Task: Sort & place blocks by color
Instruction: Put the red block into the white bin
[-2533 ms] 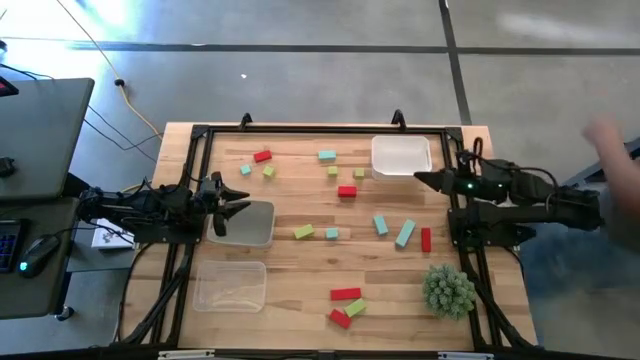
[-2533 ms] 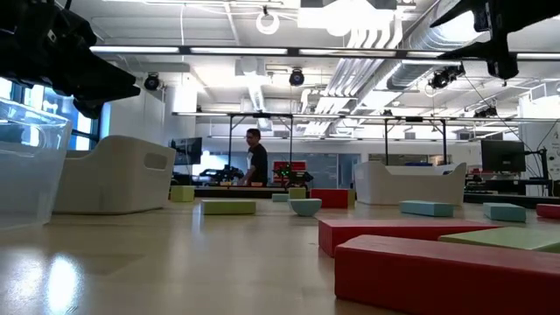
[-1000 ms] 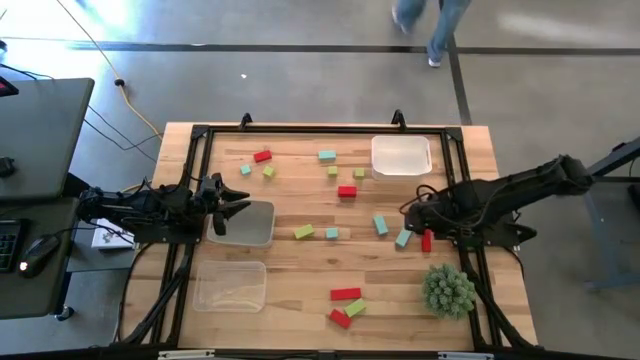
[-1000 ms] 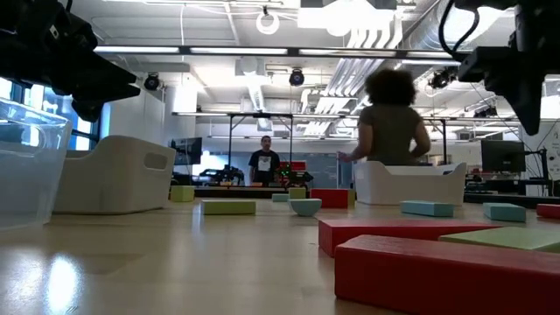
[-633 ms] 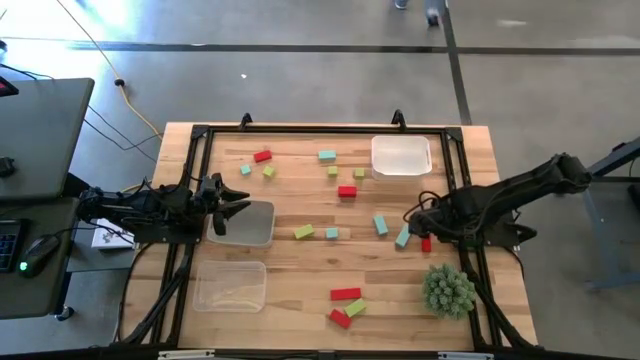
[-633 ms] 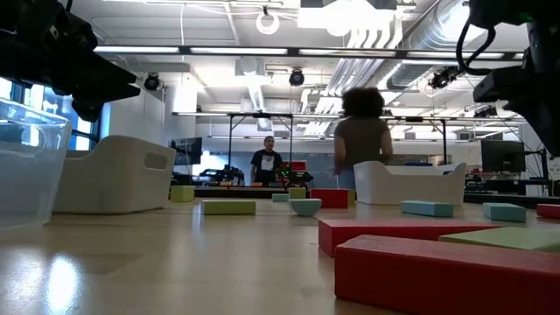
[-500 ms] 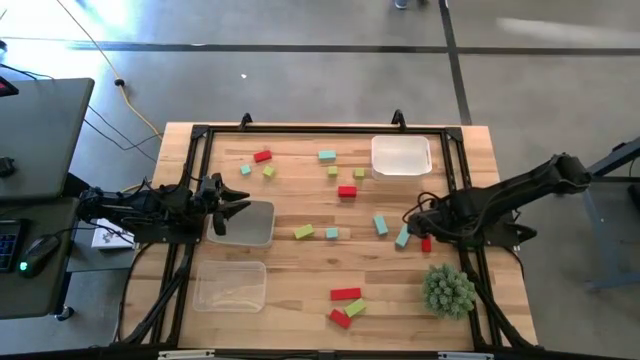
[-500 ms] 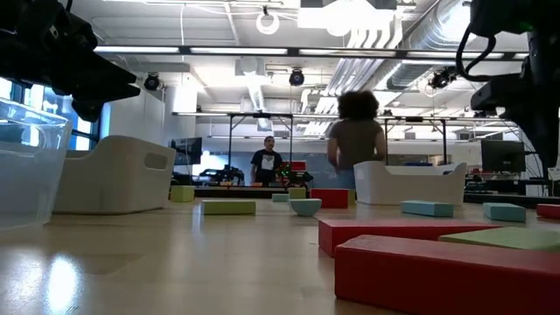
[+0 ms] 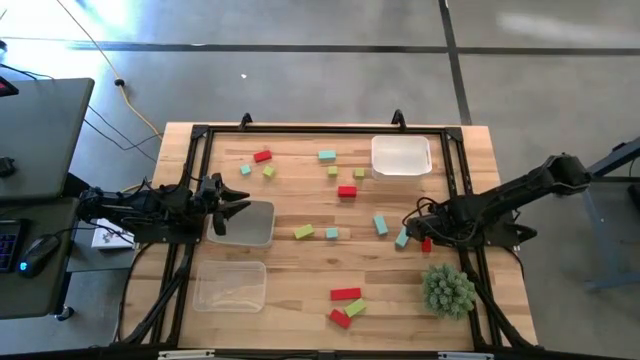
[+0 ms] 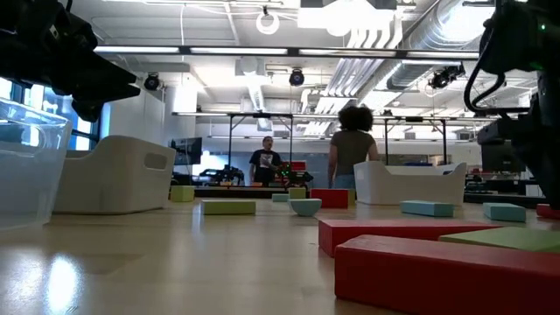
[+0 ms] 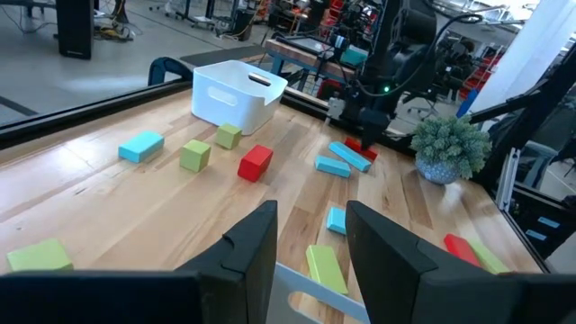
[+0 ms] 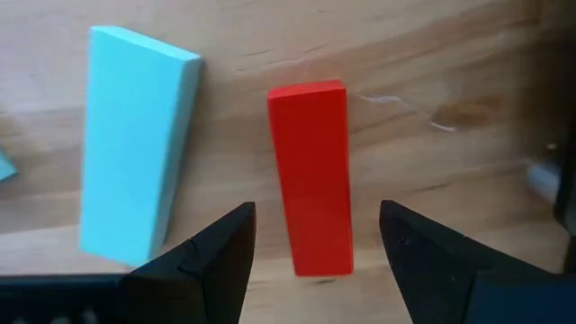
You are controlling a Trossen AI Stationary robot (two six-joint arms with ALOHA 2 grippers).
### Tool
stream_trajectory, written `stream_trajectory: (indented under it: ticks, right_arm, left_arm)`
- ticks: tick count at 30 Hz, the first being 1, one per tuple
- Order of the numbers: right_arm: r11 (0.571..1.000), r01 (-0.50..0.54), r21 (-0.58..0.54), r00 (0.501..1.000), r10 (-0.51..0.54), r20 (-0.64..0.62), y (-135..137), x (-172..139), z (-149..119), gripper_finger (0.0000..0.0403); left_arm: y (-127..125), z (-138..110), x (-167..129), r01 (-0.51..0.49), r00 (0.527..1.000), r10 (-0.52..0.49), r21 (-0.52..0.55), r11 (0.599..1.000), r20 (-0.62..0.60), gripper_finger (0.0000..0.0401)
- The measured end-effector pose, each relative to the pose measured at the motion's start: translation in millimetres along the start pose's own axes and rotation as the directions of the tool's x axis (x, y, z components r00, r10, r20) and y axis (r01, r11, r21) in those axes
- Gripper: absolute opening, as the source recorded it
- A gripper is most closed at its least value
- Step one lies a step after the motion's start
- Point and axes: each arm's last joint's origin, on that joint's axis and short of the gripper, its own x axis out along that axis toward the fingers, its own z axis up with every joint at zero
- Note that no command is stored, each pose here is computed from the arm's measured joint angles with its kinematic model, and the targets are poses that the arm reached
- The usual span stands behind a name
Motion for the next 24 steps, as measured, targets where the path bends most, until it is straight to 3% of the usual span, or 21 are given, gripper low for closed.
stream_trajectory:
  ticks: [13,24]
  right_arm:
    - [1.000,0.020,0.001,1.000,-0.020,-0.018,-6.6,10.6,3.2,0.0217]
    - [0.999,0.038,0.006,0.999,-0.038,-0.029,-7.7,10.7,3.6,0.0073]
  left_arm:
    - [0.0,0.0,0.0,0.000,1.000,0.000,0.000,1.000,0.000,0.0122]
    - [0.3,0.2,0.0,-0.011,1.000,0.012,-0.035,0.999,0.005,0.0122]
